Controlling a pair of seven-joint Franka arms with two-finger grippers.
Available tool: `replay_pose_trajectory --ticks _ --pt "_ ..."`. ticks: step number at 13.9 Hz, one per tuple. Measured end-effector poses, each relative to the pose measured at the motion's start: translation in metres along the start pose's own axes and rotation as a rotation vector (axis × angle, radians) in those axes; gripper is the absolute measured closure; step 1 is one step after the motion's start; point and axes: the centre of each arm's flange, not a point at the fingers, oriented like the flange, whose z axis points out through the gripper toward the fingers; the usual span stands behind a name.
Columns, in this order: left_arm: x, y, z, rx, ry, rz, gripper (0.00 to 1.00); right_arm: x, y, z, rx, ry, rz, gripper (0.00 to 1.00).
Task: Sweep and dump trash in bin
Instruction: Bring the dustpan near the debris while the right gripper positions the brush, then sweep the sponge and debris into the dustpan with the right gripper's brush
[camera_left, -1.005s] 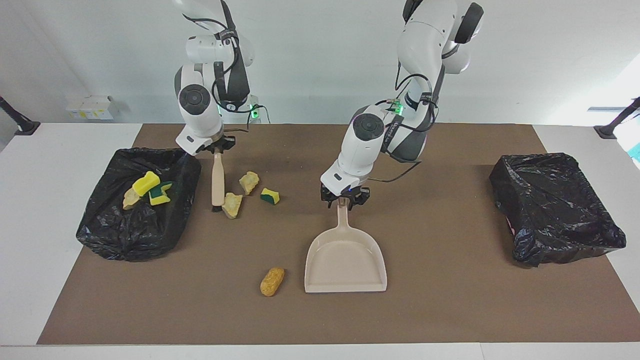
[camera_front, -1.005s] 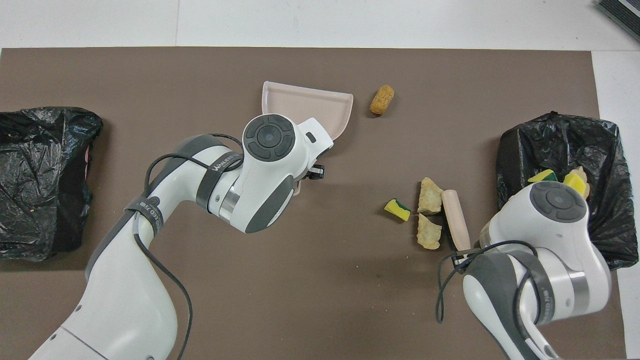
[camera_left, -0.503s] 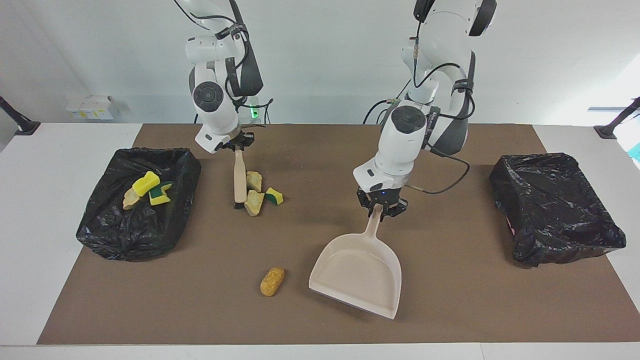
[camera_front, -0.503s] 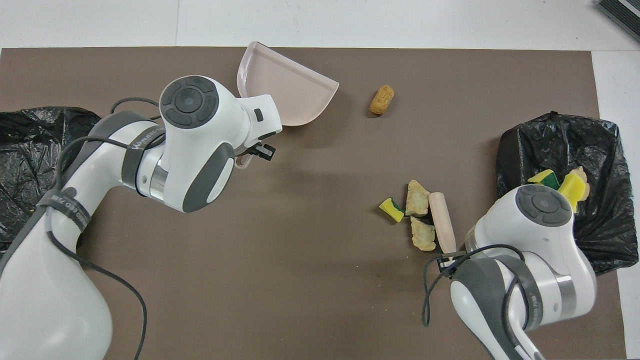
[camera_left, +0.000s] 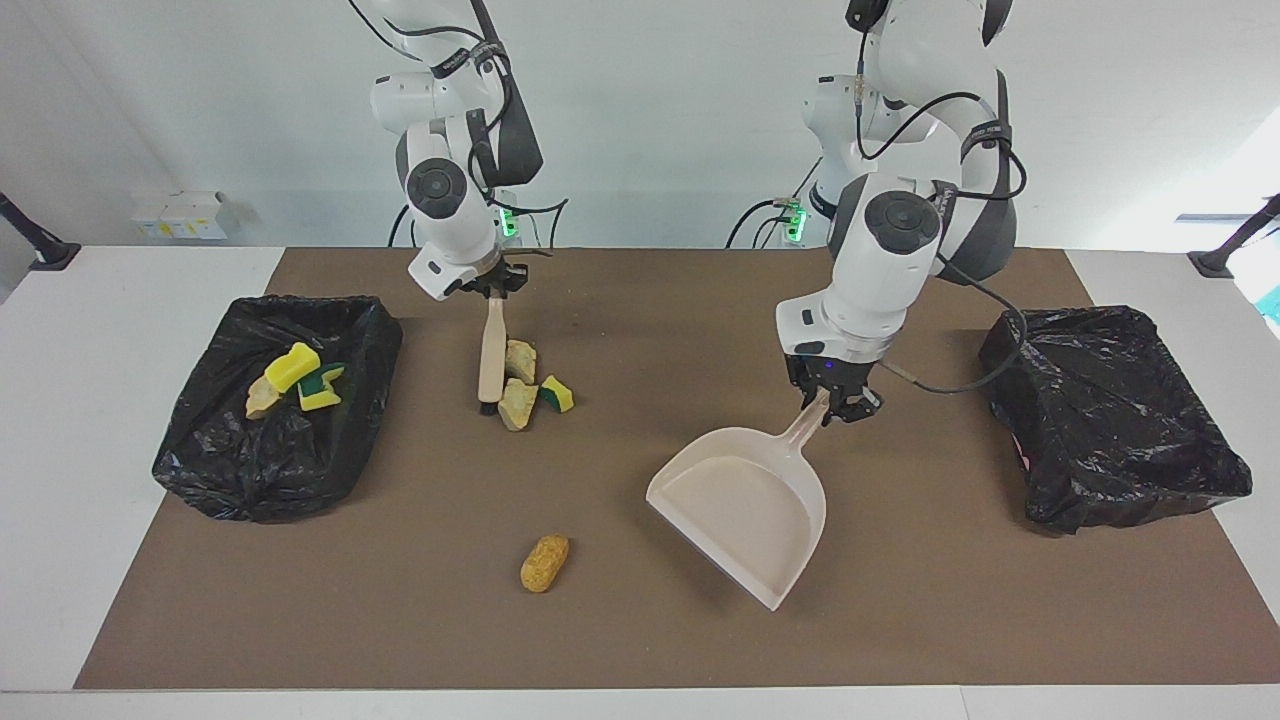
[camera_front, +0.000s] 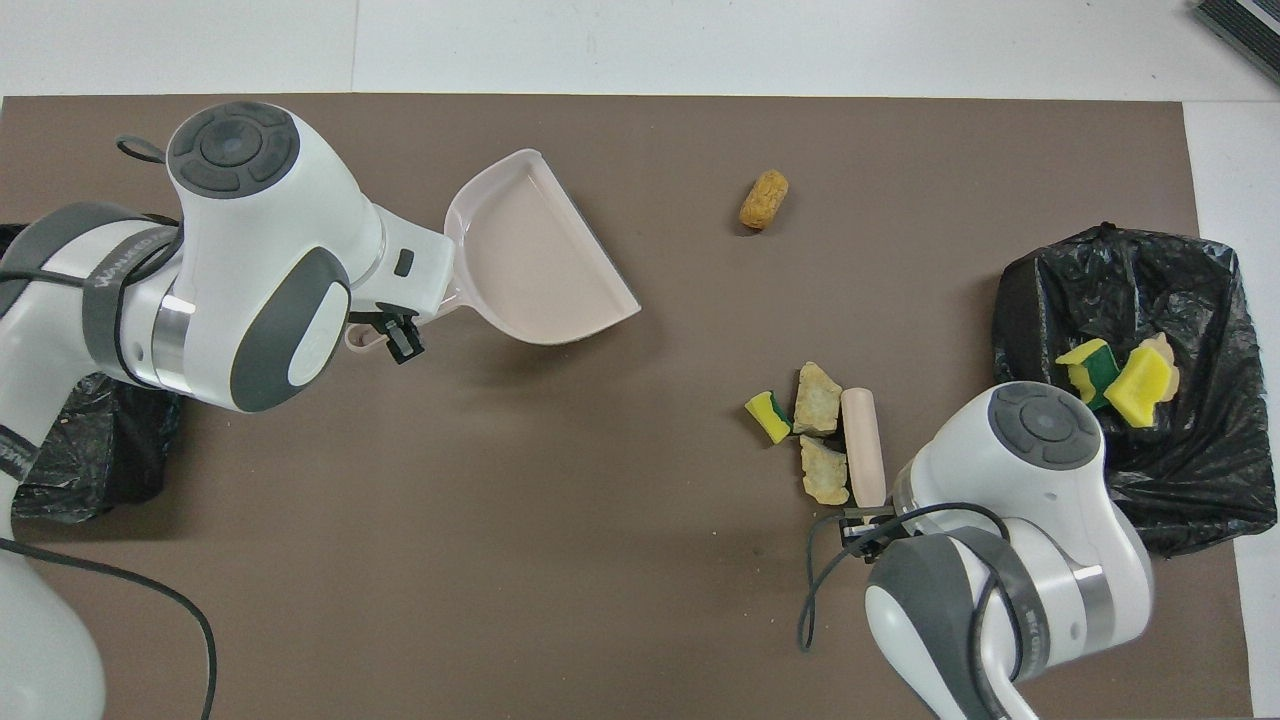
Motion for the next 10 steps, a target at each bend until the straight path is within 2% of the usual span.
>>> replay_pose_trajectory --ticks 3,7,10 --pt "-0.026 0.023 0.03 -0.06 -0.048 0.133 0.68 -0.001 -0.023 0.002 0.011 0.029 0.033 0.74" --pt "-0.038 0.056 0.054 -0.019 -0.016 0.223 0.68 -0.005 -0.048 0.006 0.041 0.038 0.051 0.74" --pt "-0.038 0.072 0.063 0.0 -0.008 0.252 0.68 -0.004 -0.061 0.0 0.051 0.069 0.028 0.74"
